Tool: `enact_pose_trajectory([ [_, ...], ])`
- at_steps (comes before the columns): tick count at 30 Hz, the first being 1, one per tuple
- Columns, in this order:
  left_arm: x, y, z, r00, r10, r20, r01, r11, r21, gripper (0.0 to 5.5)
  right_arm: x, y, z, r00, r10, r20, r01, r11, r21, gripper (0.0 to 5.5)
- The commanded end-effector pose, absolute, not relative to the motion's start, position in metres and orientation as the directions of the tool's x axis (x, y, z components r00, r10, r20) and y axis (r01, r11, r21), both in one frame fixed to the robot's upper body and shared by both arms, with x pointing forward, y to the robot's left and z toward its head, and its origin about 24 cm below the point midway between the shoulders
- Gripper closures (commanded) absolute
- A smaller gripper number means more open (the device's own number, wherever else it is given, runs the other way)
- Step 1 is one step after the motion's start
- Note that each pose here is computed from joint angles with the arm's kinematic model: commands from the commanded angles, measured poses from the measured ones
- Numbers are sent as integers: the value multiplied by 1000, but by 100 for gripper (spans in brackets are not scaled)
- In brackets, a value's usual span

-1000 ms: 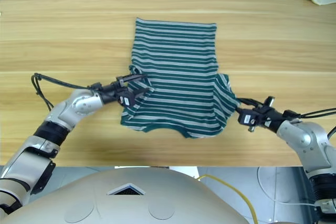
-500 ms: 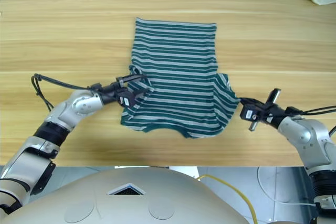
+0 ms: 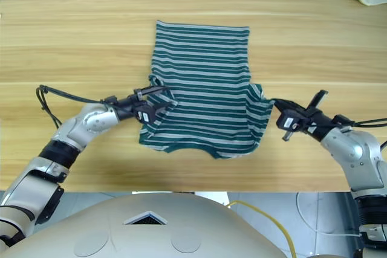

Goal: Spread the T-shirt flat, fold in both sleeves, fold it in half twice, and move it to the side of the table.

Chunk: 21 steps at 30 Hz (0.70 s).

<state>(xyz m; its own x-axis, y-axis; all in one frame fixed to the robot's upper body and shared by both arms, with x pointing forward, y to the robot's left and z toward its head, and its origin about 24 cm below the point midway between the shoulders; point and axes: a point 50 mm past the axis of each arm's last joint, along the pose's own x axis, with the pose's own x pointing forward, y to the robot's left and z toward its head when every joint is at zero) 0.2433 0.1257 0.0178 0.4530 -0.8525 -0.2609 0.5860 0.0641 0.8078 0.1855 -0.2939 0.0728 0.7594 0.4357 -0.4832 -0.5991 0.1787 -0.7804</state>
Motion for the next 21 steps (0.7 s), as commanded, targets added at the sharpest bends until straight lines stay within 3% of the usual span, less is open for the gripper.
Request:
enact_pose_trajectory([
  [1,246,126,19,454,-851,-263,577,56,815,298,186,-279,75,725,508,-465,-613,168,-772,548],
  [9,247,125,19,456,-850,-263,573,54,818,298,191,-247,68,642,623,-447,-649,130,-750,548],
  [21,248,124,17,464,-847,-258,571,63,819,298,208,-228,59,599,666,-445,-671,114,-732,548],
])
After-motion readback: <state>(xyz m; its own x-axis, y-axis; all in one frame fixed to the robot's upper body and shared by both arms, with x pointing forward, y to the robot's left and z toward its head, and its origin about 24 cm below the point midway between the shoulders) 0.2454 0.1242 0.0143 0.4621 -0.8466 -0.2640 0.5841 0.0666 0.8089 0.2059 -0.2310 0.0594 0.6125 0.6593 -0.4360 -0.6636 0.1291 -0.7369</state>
